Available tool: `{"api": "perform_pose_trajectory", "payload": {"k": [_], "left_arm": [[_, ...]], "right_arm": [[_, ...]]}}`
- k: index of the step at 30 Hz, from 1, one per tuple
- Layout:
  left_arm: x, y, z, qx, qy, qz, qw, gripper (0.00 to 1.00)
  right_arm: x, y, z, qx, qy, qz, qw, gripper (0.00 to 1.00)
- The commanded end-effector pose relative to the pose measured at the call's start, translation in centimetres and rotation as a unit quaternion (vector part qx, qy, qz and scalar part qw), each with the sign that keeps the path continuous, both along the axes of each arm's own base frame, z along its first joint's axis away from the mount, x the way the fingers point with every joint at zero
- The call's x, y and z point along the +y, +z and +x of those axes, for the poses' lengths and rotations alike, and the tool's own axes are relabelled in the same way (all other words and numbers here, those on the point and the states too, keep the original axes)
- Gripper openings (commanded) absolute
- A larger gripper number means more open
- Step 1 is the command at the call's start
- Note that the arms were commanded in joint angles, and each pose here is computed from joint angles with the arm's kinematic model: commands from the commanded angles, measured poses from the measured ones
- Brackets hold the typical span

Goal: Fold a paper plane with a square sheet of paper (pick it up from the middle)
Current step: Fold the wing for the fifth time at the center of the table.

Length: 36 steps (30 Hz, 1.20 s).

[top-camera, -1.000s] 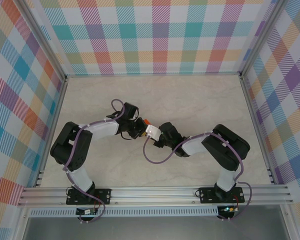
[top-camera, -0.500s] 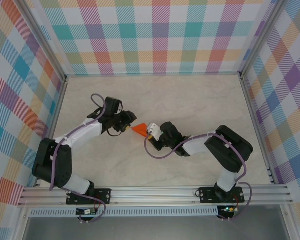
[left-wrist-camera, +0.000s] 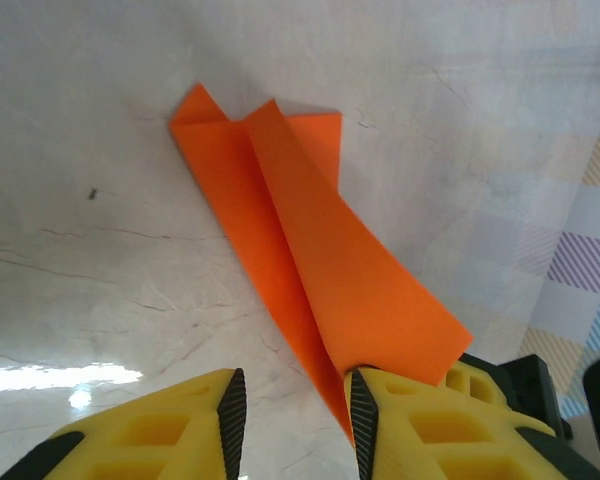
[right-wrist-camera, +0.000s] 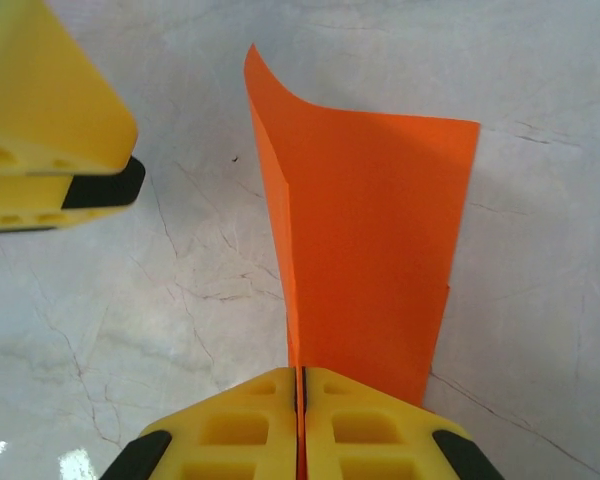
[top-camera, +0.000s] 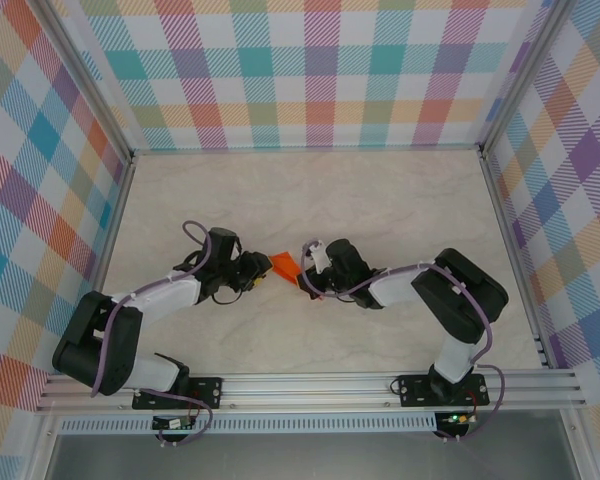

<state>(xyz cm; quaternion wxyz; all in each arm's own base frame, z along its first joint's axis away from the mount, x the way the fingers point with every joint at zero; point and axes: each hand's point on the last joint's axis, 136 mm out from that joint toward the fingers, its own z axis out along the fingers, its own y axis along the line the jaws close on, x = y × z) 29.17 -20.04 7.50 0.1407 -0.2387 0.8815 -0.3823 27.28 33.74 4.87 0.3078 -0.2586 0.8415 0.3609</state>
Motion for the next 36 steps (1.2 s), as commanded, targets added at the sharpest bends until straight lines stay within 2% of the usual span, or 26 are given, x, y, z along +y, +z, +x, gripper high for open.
{"api": "perform_pose_trajectory", "payload": {"k": [1, 24, 36], "left_arm": [[-1.9, 1.6, 0.8, -0.042, -0.023, -0.038, 0.998, 0.33], [-4.7, -1.0, 1.3, -0.030, -0.059, -0.033, 0.997, 0.20], [-5.2, -1.4, 1.1, -0.033, -0.071, -0.030, 0.996, 0.17]], "right_arm": [[0.9, 0.4, -0.3, 0.069, -0.003, 0.049, 0.996, 0.08], [0.2, -1.5, -0.6, 0.220, -0.027, 0.078, 0.972, 0.10], [0.0, -2.0, -0.2, 0.269, -0.046, 0.085, 0.958, 0.09]]}}
